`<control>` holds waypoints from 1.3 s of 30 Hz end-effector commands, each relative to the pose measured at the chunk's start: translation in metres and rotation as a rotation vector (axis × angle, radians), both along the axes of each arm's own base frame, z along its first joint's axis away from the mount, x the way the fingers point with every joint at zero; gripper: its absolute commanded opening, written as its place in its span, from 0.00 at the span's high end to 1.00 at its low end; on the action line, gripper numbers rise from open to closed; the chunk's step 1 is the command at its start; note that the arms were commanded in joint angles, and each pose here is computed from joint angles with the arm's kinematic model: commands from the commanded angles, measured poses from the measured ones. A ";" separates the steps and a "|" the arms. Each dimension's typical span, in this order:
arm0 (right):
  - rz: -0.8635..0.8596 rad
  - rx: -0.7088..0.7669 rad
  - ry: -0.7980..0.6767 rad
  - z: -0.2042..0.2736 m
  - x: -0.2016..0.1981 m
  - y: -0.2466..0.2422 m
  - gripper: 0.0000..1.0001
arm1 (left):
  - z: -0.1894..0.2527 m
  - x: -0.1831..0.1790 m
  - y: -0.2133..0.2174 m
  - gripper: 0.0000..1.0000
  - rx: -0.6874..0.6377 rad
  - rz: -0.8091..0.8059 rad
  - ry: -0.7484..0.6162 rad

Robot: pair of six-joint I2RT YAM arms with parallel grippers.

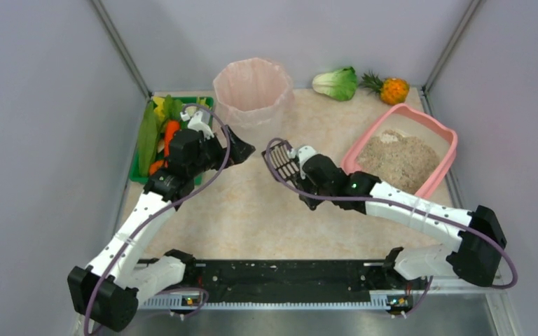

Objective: Clean the litter box

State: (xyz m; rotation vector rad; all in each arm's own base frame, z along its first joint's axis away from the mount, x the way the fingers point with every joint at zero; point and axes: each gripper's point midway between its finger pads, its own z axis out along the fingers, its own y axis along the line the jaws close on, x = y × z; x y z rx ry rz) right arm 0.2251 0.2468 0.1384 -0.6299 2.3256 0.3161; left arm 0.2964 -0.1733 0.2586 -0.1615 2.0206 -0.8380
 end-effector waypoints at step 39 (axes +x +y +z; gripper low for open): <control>0.491 0.142 -0.171 0.068 -0.061 0.063 0.83 | -0.038 -0.057 -0.024 1.00 -0.044 -0.337 0.244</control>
